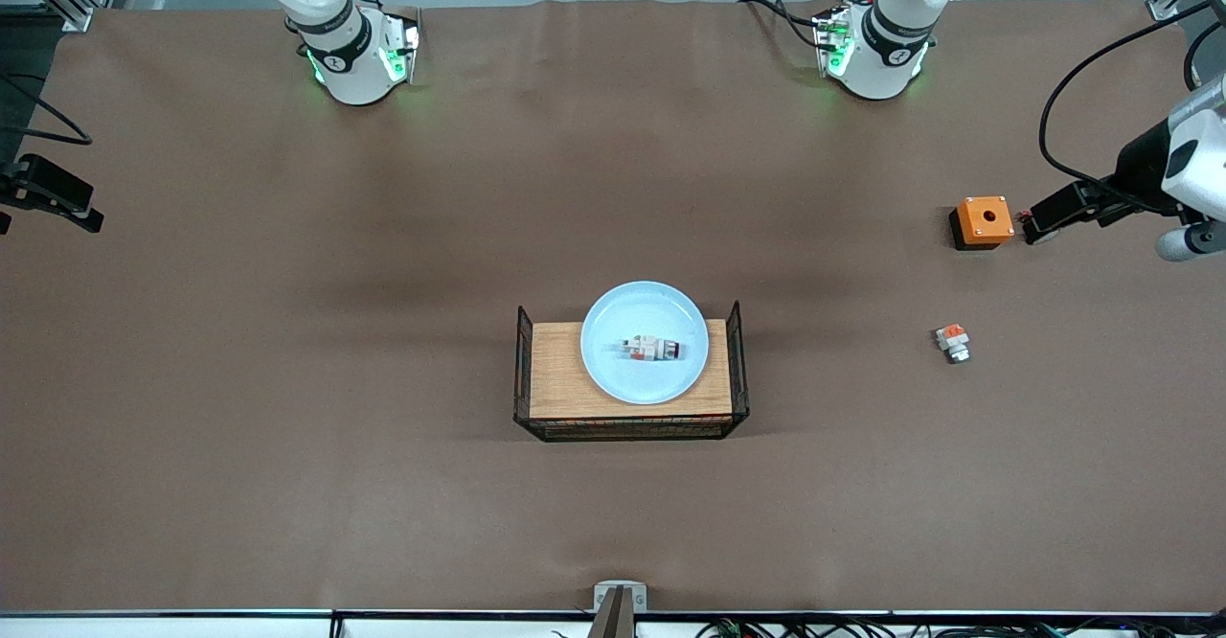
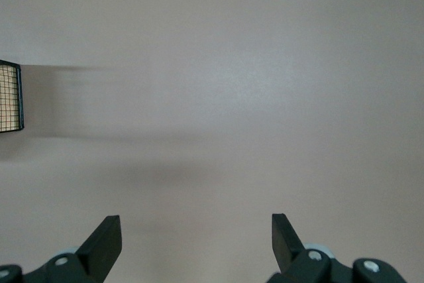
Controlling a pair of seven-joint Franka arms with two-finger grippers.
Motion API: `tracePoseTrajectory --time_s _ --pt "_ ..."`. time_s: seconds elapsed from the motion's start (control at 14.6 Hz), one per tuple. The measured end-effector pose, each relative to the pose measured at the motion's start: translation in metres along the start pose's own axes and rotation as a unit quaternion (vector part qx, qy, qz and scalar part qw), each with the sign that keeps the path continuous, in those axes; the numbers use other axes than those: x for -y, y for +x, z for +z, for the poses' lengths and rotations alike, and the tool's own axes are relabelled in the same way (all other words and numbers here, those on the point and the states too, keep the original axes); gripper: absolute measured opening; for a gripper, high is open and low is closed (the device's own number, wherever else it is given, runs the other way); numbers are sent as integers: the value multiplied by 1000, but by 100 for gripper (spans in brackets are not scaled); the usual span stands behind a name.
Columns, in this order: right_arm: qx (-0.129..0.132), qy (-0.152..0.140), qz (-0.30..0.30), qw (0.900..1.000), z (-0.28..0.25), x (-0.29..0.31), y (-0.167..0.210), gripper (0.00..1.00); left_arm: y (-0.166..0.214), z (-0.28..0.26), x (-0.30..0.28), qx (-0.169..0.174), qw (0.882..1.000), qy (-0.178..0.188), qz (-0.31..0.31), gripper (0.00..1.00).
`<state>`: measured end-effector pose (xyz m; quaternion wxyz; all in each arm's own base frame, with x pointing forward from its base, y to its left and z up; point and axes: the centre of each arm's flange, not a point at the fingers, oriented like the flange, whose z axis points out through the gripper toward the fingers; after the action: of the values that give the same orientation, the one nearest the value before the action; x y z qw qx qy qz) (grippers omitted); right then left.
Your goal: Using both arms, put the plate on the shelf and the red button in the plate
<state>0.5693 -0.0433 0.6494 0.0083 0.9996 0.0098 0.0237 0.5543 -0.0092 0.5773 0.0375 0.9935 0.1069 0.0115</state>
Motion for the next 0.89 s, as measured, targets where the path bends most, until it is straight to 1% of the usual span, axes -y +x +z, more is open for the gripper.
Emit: tracePoseTrajectory --time_s 0.14,0.21,0.48,0.89 --pt "0 0 0 1000 0 0 0 100 6 -6 -1 -32 999 -6 1 99" --pt "0 0 0 1000 0 0 0 100 7 -8 -2 -41 999 -8 3 99" --pt "0 0 0 1000 0 0 0 100 11 -14 -11 -60 998 -13 13 99" --pt "0 0 0 1000 0 0 0 100 22 -35 -5 -82 996 -17 18 99"
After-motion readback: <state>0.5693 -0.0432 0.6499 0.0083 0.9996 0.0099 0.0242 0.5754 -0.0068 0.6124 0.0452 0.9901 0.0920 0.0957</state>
